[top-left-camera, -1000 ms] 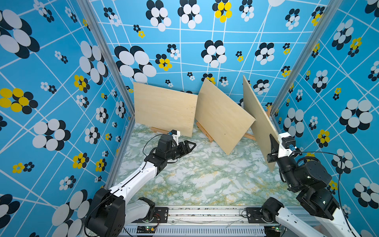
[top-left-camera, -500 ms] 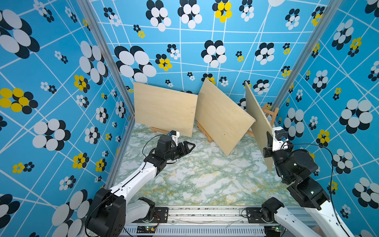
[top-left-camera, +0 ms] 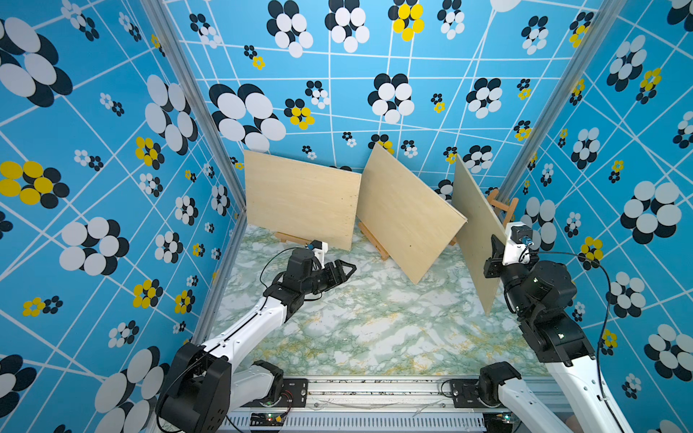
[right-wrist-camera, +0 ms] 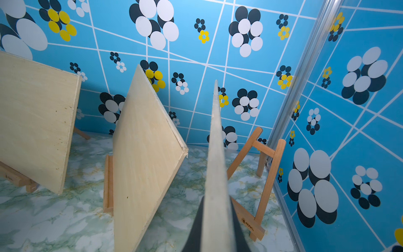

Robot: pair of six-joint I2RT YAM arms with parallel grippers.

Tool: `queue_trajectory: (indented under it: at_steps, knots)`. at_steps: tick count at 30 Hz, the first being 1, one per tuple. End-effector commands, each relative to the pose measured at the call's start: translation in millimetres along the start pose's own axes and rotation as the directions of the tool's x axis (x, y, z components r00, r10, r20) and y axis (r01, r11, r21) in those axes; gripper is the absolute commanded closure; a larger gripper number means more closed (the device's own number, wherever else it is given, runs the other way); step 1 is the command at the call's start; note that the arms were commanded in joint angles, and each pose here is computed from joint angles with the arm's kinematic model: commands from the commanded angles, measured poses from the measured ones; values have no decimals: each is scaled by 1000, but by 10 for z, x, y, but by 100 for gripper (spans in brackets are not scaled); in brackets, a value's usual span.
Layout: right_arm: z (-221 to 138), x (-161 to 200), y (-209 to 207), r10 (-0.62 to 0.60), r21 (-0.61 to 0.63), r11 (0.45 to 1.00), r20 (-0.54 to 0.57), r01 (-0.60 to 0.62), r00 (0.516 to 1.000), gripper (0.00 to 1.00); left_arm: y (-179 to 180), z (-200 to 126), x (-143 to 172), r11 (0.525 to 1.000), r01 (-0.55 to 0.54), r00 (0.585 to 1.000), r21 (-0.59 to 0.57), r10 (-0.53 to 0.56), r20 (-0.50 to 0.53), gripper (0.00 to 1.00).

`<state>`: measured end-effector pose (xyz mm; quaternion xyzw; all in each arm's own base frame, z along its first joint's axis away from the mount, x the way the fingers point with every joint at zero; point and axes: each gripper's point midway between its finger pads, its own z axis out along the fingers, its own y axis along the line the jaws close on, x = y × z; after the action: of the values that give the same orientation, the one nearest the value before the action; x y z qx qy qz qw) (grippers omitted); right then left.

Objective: Assemble the easel
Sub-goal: Place the drawing board on the easel.

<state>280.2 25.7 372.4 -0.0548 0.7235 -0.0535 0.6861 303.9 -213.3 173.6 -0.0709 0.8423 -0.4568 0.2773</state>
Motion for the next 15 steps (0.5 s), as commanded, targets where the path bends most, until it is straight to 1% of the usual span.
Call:
queue_trajectory:
  at_steps: [1, 5, 8, 11, 15]
  knots:
    - [-278, -1059, -84, 91, -58, 995, 345, -76, 934, 100, 21, 21, 7, 1000, -17, 1000, 12, 17, 0, 25]
    - [-164, -1032, -121, 92, -65, 995, 328, -74, 940, 100, 36, 33, 9, 1000, -16, 1000, 12, 16, -1, 25]
    - [-68, -999, -237, 99, -64, 995, 311, -83, 945, 100, 47, 42, 19, 1000, -15, 1000, 14, 15, -3, 25]
    - [-11, -992, -328, 132, -89, 990, 323, -109, 937, 100, 62, 58, 24, 1000, -14, 1000, 13, 14, -7, 25]
    - [97, -963, -438, 179, -157, 979, 327, -133, 928, 100, 59, 77, 20, 1000, -16, 1000, 16, 16, -11, 25]
